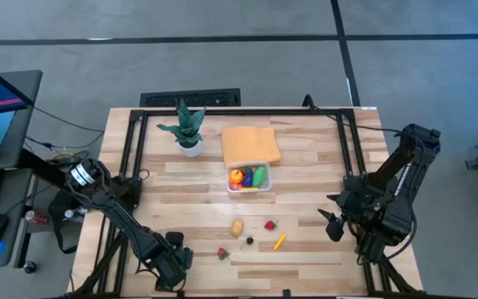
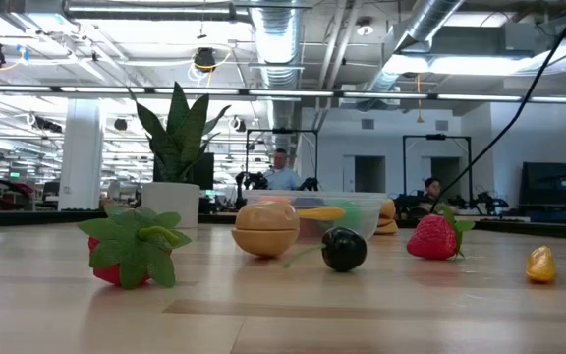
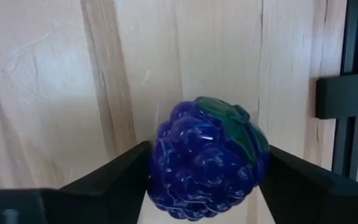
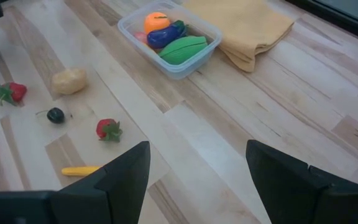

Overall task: Pick and placing Produce into tupperware
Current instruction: Put the blue blackberry into the transparent bin

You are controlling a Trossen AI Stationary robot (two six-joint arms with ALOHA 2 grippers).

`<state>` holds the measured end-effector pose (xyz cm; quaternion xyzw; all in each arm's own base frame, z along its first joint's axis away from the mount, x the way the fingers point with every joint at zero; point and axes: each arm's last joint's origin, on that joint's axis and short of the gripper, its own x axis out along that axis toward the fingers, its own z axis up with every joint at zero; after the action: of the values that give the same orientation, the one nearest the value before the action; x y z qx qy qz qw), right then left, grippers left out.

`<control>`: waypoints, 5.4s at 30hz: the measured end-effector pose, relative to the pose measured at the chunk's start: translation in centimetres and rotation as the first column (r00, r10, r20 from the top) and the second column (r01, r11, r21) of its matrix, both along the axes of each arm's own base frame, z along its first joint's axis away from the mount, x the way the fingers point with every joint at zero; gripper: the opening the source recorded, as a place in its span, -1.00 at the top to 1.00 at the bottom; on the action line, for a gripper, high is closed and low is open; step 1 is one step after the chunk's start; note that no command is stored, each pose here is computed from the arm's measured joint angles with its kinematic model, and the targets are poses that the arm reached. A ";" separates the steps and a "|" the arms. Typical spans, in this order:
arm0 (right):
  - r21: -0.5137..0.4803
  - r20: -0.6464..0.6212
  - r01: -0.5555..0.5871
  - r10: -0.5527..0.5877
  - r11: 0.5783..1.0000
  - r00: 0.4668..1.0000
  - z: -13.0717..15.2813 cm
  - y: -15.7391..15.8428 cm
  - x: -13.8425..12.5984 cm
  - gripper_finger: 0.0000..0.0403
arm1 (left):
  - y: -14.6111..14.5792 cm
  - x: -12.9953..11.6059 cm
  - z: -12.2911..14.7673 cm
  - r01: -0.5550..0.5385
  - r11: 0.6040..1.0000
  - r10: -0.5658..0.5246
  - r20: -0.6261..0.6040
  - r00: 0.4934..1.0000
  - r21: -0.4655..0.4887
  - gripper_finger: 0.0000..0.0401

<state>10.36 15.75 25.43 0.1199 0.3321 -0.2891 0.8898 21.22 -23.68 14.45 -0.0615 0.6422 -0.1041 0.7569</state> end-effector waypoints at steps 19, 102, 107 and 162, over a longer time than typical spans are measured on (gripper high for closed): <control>-0.004 0.000 -0.001 0.001 1.000 1.000 0.0 0.0 0.0 -0.29 | 2.8 2.8 0.0 -0.173 0.985 0.173 0.012 0.985 0.014 -0.18; -0.083 -0.040 0.084 -0.087 0.993 0.995 -2.6 1.1 2.6 -0.29 | 30.0 16.1 10.0 -0.734 0.673 0.684 0.457 0.569 -0.092 -0.18; -0.084 -0.040 0.083 -0.087 0.993 0.995 -2.6 1.1 2.6 -0.29 | 29.7 16.6 9.4 -0.741 0.668 0.678 0.473 0.563 -0.074 -0.18; -0.084 -0.040 0.089 -0.093 0.992 0.995 -2.6 1.0 2.7 -0.29 | 29.0 18.3 4.7 -0.715 0.698 0.673 0.371 0.640 -0.033 -0.18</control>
<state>13.01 16.74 22.79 0.0920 0.3335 -0.3454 0.8724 39.50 5.28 19.15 -0.2389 0.4263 0.2230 0.8435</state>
